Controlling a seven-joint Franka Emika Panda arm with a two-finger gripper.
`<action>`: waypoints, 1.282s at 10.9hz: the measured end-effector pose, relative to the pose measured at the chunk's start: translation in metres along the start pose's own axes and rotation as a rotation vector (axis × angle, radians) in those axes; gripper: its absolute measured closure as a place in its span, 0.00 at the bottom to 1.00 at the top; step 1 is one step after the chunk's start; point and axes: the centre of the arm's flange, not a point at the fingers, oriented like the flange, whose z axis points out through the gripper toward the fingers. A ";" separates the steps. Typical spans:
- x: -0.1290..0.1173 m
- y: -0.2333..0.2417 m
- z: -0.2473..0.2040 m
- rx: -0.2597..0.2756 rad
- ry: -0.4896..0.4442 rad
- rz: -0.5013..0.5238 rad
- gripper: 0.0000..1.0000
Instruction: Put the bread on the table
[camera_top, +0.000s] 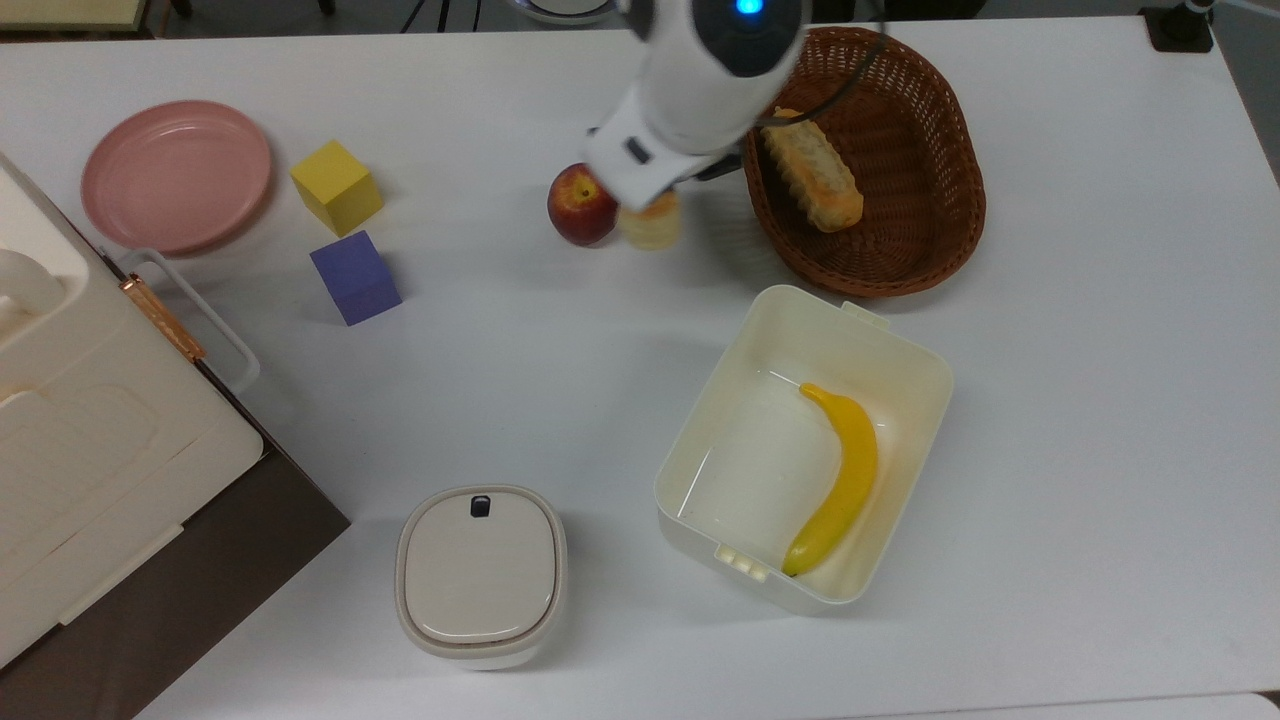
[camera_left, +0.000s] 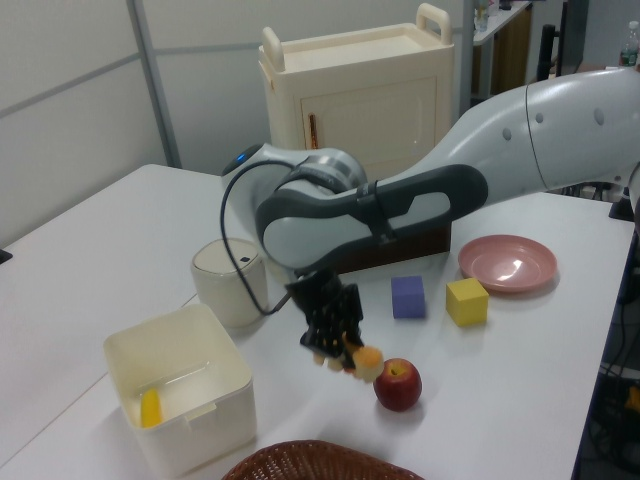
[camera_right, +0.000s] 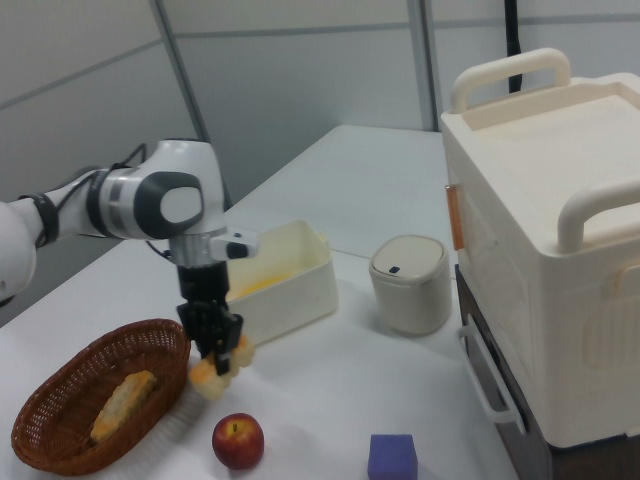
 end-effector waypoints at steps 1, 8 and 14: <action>0.005 0.025 0.002 -0.003 -0.002 0.036 0.65; 0.012 0.107 0.002 0.002 0.001 0.155 0.04; -0.027 0.145 -0.089 0.045 0.180 0.210 0.00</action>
